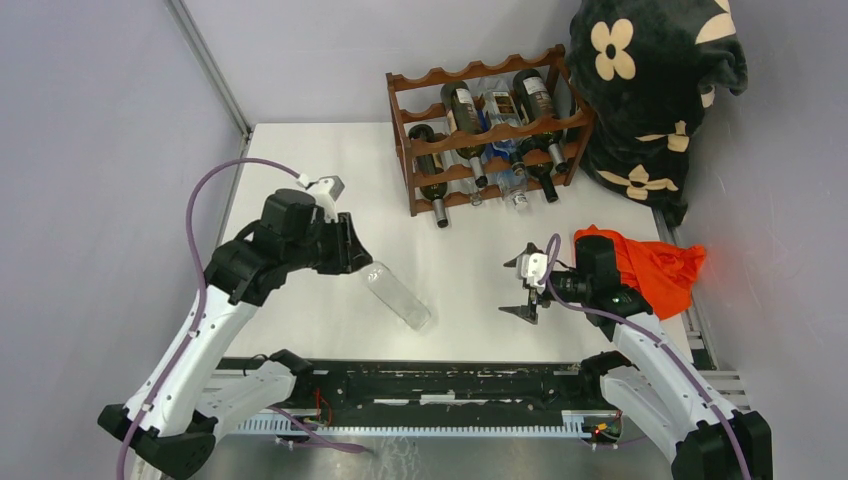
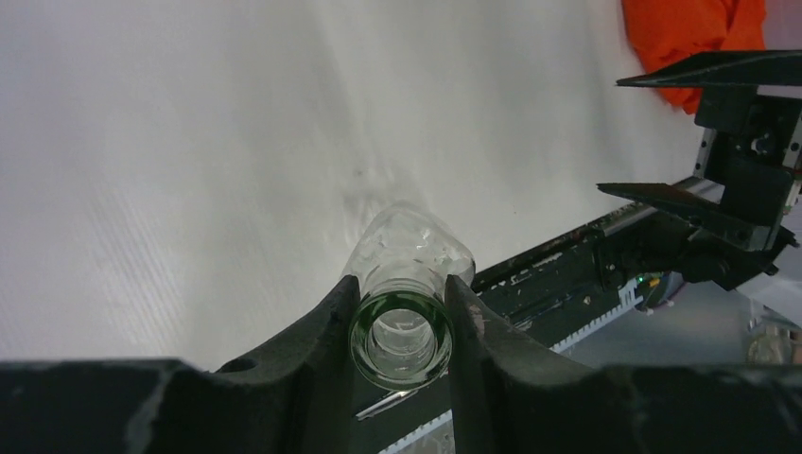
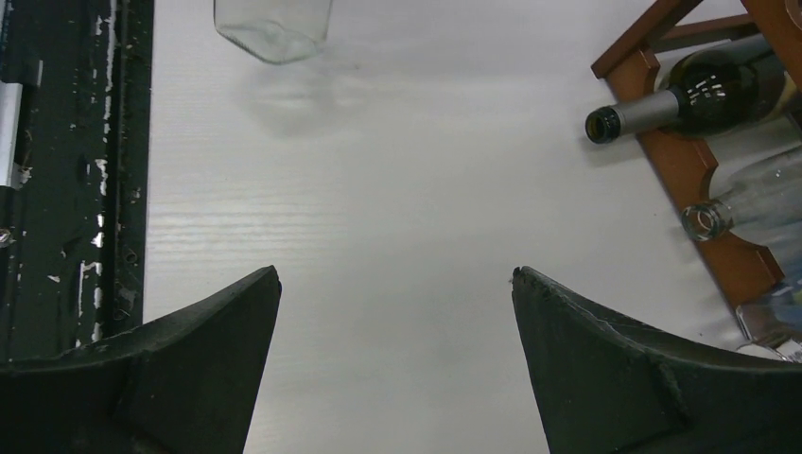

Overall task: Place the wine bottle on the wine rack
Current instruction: Pick up the wine bottle from the center of the board.

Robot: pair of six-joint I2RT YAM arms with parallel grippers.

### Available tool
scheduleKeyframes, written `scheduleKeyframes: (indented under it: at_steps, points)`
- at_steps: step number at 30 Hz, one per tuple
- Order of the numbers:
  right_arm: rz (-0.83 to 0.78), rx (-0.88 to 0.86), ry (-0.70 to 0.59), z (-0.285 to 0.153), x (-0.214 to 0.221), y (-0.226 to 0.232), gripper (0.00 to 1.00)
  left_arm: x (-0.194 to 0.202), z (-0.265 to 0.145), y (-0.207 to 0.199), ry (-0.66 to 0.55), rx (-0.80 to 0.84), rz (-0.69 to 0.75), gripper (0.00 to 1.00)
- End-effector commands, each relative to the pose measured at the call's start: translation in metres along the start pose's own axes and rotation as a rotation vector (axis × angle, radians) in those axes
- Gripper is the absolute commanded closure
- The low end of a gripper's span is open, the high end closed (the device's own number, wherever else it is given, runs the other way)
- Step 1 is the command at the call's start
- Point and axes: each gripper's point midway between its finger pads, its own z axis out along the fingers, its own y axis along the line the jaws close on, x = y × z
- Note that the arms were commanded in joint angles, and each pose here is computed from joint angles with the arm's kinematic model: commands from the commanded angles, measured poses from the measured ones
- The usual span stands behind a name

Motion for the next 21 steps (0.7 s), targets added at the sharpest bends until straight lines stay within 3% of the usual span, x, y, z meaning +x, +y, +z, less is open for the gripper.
scheduleKeyframes:
  at_steps: [1,9,21]
  points:
    - [-0.038,-0.095,-0.110,0.003,-0.023,0.014,0.02,-0.014,0.009,-0.056,-0.058,0.242,0.033,0.98]
    - [-0.029,-0.125,-0.134,0.003,-0.027,0.019,0.02,-0.005,0.036,-0.098,-0.050,0.274,0.067,0.98]
    - [0.034,-0.072,-0.130,0.008,-0.024,0.009,0.02,-0.017,0.066,-0.134,-0.079,0.320,-0.051,0.98]
